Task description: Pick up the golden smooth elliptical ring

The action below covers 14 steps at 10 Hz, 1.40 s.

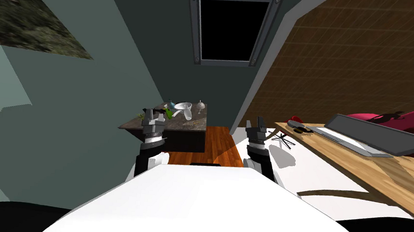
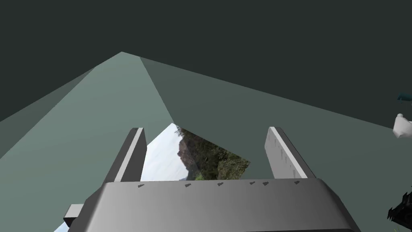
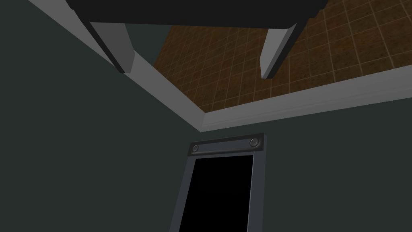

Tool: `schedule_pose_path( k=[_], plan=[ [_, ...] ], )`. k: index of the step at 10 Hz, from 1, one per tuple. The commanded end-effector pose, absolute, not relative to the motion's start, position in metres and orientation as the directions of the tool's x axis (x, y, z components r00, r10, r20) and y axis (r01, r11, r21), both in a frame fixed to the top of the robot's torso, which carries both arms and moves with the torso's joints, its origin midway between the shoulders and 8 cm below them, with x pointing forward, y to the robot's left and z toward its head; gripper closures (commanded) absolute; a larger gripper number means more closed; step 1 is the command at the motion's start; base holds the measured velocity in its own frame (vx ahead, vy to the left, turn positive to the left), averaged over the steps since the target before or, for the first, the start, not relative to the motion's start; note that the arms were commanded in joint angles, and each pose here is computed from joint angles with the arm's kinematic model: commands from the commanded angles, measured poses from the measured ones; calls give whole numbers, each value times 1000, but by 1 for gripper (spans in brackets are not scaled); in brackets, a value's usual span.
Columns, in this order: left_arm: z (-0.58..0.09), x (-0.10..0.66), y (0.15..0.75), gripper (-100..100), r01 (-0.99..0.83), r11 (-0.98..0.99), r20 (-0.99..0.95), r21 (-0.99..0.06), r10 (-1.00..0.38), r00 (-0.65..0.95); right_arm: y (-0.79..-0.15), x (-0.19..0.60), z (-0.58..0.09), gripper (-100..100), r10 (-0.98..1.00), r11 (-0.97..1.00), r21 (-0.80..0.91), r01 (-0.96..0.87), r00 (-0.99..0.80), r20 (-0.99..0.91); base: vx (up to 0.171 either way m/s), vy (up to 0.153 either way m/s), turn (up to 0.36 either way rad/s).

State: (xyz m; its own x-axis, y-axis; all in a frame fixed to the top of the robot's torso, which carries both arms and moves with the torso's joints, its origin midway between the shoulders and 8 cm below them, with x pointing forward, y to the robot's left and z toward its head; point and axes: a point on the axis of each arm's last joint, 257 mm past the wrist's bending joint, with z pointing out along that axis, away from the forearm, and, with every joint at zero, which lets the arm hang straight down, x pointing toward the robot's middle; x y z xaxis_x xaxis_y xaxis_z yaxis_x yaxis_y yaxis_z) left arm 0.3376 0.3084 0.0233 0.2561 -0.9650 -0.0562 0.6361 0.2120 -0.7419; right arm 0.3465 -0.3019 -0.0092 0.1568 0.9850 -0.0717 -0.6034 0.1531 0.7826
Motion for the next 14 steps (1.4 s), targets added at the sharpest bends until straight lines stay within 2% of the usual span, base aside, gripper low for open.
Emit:
schedule_pose_path(
  k=[1, 7, 14],
  plan=[
    [22, 343, 304, -100, 632, 217, -86, -743, -969, 232, -302, 346, -9, 0, 985, 153, 783, -603, 157, -72, -7, 6, 26],
    [2, 392, 284, -100, 589, 198, -158, -784, -980, 119, -302, 347, -9, 0, 985, 153, 783, -603, 157, -72, -19, 13, 36],
    [-35, 467, 267, -100, 482, 129, -137, -866, -990, 20, -302, 347, -9, 0, 985, 153, 783, -603, 157, -72, -33, -10, 32]
  ],
)
